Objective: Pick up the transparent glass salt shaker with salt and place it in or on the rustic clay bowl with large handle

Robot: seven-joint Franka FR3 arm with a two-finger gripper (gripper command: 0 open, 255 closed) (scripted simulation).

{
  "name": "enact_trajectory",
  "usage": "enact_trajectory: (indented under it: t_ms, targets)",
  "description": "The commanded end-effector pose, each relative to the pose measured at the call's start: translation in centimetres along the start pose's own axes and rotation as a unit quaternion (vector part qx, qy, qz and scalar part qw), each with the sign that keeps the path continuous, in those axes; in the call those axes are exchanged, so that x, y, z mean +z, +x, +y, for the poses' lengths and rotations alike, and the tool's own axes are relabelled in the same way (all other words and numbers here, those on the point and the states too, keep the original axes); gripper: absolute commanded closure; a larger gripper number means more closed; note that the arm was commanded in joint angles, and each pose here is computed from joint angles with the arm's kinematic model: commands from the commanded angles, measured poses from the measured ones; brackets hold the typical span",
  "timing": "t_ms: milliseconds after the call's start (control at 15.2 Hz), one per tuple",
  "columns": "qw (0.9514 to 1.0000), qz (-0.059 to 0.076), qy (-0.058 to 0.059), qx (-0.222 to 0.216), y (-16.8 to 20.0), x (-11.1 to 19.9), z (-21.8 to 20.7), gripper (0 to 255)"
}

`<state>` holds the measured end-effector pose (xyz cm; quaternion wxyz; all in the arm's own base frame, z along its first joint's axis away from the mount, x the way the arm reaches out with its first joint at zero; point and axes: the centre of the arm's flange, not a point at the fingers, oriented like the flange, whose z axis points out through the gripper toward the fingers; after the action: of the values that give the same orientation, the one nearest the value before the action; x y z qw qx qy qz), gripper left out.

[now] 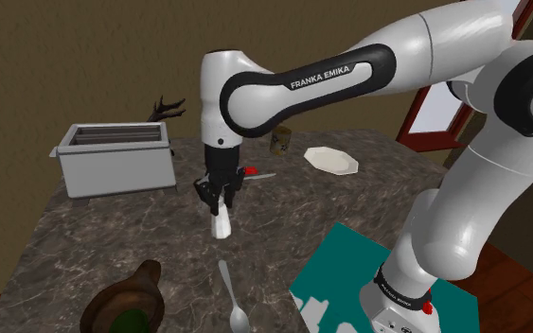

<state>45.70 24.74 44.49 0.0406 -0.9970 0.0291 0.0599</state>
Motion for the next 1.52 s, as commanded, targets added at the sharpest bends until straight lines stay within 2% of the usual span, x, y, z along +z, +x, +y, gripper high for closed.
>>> enact_trajectory:
  t_ms: [0, 990, 1452]
  targets:
    - [1.0, 0.0, 0.0, 0.0, -0.1, -1.2, 0.0, 255]
    - [1.0, 0.0, 0.0, 0.0, -1.0, -8.8, -0.6, 255]
    - [1.0, 0.0, 0.0, 0.0, -1.0, -9.5, -9.8, 255]
